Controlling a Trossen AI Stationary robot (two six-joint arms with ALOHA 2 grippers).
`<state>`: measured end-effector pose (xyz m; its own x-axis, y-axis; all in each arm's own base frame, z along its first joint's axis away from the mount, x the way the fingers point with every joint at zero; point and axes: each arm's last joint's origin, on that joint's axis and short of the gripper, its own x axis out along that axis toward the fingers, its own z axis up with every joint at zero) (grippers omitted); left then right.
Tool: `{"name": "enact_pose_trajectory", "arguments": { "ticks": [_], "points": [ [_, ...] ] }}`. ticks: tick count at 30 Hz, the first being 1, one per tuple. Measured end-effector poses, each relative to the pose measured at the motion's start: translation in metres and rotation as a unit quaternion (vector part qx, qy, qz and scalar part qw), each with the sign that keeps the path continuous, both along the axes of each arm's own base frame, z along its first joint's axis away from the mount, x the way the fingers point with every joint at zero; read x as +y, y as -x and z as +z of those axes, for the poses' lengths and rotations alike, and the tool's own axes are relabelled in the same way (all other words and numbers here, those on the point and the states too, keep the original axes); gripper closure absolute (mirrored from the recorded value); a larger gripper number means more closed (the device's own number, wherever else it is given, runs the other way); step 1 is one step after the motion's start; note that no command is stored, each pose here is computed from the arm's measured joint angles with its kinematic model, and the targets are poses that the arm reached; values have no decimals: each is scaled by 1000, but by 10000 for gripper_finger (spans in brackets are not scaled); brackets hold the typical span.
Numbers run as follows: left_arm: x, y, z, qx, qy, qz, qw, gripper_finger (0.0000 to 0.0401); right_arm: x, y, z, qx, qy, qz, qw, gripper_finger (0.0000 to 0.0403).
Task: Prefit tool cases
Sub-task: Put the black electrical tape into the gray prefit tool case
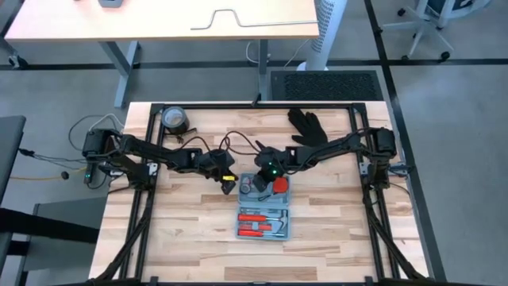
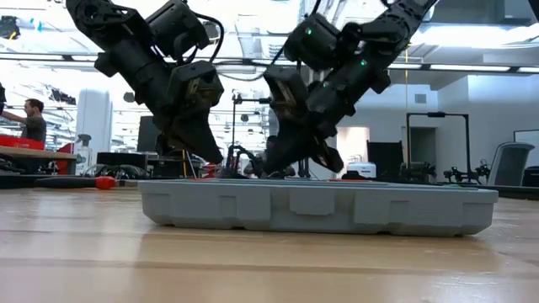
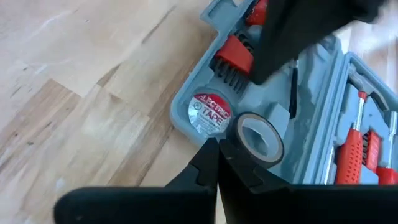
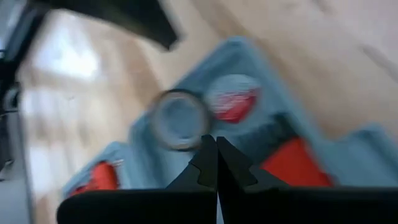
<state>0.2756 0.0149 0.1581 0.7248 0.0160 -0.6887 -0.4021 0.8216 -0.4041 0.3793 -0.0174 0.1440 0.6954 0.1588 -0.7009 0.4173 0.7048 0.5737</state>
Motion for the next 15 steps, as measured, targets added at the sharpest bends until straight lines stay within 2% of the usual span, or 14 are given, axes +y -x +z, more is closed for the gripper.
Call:
{"name": "enact_pose_trajectory", "arguments": {
  "ticks": [8, 15],
  "points": [
    [-15, 0, -1, 4, 32, -62, 998, 401, 17, -1, 3, -12, 17, 41, 999, 390],
    [-29, 1, -1, 10, 10, -49, 999, 401, 13, 0, 2, -13, 93, 58, 994, 293]
  ]
}}
